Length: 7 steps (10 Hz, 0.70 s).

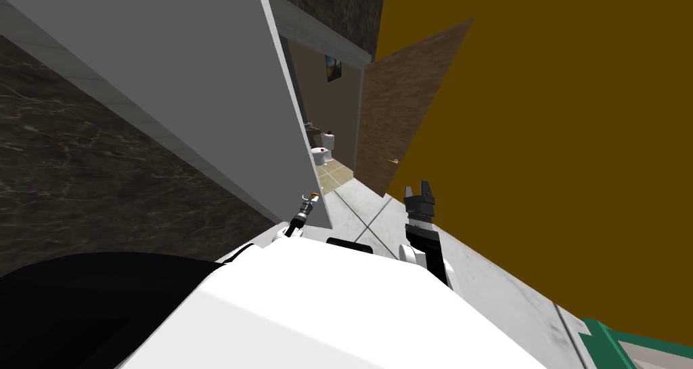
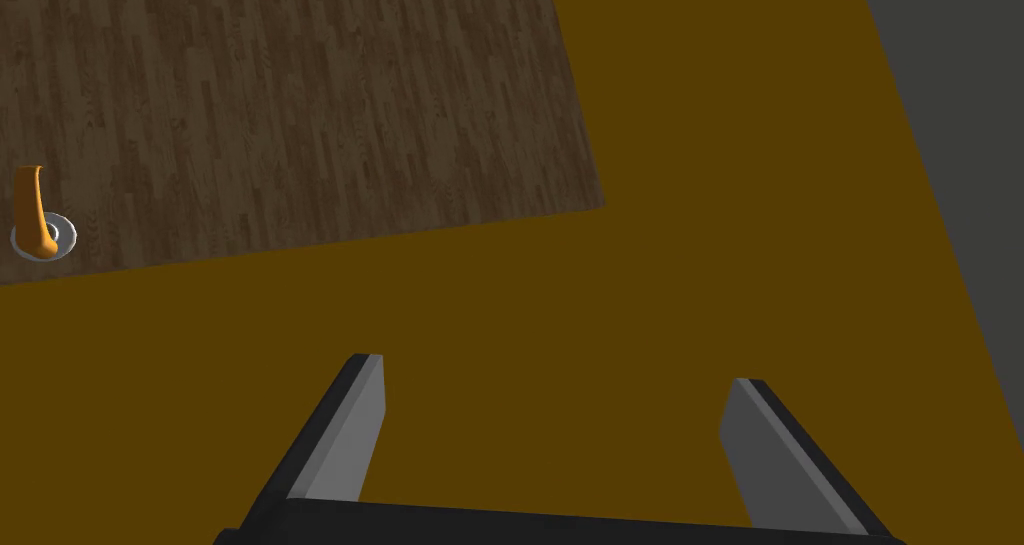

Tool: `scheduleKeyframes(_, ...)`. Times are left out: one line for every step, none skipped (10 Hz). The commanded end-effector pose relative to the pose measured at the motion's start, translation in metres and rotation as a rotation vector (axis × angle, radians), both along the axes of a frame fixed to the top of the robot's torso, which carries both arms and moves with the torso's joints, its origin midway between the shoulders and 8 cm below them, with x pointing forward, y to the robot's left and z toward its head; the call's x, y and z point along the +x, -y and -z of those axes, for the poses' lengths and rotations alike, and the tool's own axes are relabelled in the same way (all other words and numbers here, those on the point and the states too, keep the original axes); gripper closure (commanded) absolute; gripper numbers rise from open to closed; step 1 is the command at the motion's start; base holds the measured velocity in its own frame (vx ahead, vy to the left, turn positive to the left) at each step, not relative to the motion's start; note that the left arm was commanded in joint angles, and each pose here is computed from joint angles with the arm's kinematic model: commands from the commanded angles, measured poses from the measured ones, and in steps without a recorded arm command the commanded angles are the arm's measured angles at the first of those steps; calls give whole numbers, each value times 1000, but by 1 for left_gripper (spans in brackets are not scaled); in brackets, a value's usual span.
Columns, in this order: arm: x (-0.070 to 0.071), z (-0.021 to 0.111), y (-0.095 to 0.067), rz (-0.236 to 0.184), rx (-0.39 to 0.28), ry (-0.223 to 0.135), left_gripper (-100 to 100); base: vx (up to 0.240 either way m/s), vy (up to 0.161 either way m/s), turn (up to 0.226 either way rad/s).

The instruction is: Pull the door open

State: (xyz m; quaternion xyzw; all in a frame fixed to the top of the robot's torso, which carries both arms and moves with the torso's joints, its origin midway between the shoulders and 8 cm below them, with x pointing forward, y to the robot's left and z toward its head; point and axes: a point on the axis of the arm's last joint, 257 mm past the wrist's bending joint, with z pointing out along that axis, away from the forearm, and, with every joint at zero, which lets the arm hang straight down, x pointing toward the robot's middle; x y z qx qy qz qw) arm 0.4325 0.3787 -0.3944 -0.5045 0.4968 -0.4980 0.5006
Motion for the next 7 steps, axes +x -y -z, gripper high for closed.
scheduleKeyframes(-10, 0, -9, 3, 1, 1, 100, -95, -11, -226)
scheduleKeyframes(-10, 0, -9, 3, 1, 1, 100, -117, -12, -98)
scheduleKeyframes(-16, 0, -15, 5, 2, 2, 100, -119, -9, -105)
scheduleKeyframes(-20, 0, -18, 6, 2, 3, 100, -116, 12, -119)
scheduleKeyframes(-28, 0, -25, 9, 3, 3, 100, -151, 15, -179)
scheduleKeyframes(-32, 0, -28, 11, 3, 3, 100, -142, 13, -121)
scheduleKeyframes(-40, 0, -35, 15, 4, 4, 100, -141, 32, -142)
